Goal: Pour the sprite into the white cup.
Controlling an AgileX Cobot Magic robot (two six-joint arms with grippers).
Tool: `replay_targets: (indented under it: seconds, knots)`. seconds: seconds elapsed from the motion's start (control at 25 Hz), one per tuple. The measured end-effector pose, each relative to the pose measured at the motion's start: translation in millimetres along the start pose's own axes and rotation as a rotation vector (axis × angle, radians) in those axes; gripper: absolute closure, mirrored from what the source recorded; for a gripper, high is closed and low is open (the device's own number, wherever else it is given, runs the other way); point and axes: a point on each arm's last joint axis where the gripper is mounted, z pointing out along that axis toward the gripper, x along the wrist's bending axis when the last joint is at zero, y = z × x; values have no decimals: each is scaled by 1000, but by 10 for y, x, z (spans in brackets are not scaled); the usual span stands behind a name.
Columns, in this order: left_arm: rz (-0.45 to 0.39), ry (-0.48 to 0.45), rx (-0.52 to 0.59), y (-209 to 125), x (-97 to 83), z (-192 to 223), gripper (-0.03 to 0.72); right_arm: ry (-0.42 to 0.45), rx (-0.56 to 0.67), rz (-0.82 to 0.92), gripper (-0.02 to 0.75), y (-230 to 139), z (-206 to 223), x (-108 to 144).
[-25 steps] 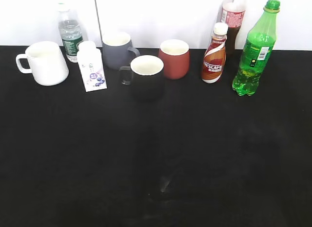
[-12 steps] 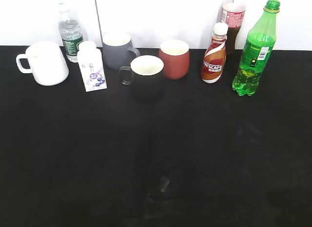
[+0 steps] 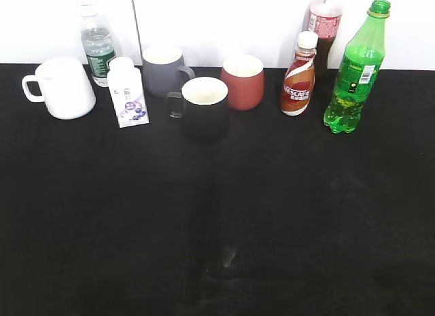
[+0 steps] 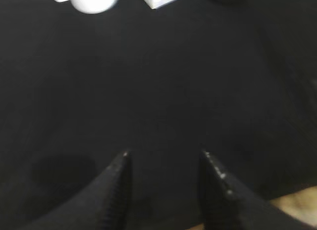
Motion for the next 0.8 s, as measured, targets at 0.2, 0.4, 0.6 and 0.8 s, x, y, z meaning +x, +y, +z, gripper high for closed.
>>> replay_targets:
  seconds: [0.2,0.4,0.6,0.8]
  knots:
    - [-119,183,-175,-164,-1,-250,424,-113,-176,78,148,-147,-223,-6]
    - [-122,196,-228,-223,-21,-313,450,-125,-279,71,148,-256,-338,21]
    - [-123,198,-228,-223,-22,-313,451,-125,-279,71,148,-256,-338,21]
    - [-123,198,-228,-223,-22,-313,451,-125,-279,71,148,-256,-338,21]
